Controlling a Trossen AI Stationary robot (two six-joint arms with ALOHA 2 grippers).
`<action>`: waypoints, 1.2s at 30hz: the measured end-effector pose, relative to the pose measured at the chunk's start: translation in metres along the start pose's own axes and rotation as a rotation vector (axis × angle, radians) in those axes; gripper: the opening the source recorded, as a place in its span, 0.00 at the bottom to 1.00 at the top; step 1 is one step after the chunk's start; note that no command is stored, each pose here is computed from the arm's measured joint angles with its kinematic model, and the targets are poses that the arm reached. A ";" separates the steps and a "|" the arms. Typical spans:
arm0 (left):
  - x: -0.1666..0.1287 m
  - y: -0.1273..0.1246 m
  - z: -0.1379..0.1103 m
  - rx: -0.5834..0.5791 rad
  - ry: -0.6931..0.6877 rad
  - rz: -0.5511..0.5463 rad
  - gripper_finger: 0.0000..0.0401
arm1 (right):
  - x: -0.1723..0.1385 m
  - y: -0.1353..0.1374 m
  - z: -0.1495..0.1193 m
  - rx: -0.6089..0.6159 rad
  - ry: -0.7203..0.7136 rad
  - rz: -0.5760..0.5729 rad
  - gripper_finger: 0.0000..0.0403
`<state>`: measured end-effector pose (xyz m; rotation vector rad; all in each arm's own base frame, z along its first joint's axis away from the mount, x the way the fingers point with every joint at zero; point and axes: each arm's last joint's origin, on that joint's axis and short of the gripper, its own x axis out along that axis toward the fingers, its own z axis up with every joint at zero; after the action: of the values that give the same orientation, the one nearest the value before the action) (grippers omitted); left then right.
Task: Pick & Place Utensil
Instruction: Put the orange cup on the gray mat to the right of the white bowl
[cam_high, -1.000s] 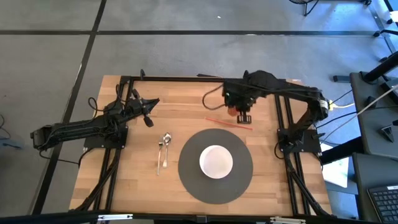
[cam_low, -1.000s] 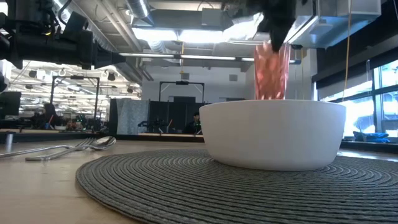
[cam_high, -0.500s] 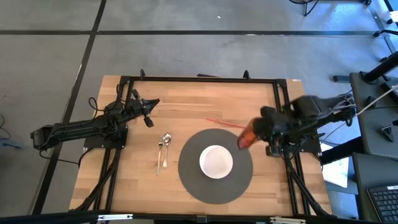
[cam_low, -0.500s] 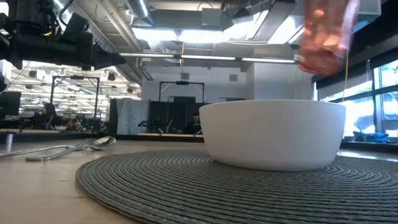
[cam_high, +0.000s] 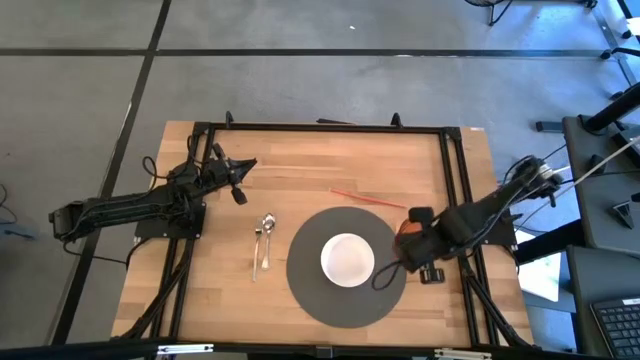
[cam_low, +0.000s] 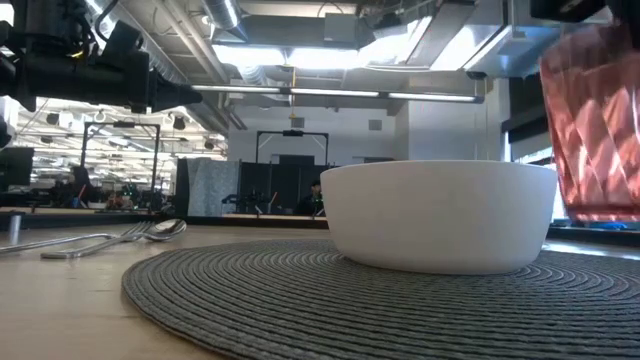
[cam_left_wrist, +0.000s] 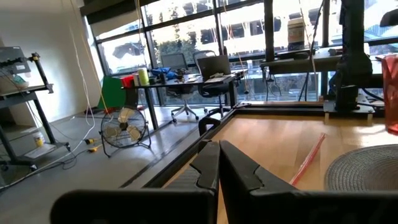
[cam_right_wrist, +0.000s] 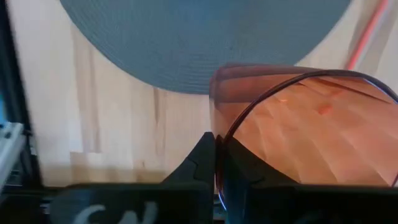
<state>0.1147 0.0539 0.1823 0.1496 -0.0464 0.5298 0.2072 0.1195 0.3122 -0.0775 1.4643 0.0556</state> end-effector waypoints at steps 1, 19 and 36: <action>0.000 0.000 0.000 -0.001 0.000 0.000 0.01 | 0.005 0.003 0.003 -0.012 0.009 -0.014 0.02; 0.000 0.000 0.000 -0.014 0.000 0.000 0.01 | 0.034 0.021 0.028 -0.083 -0.010 -0.061 0.03; 0.000 0.000 0.000 -0.013 0.000 0.001 0.01 | 0.021 0.024 0.033 -0.048 -0.039 -0.005 0.30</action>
<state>0.1146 0.0540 0.1823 0.1364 -0.0496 0.5301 0.2397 0.1458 0.2946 -0.1191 1.4236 0.0876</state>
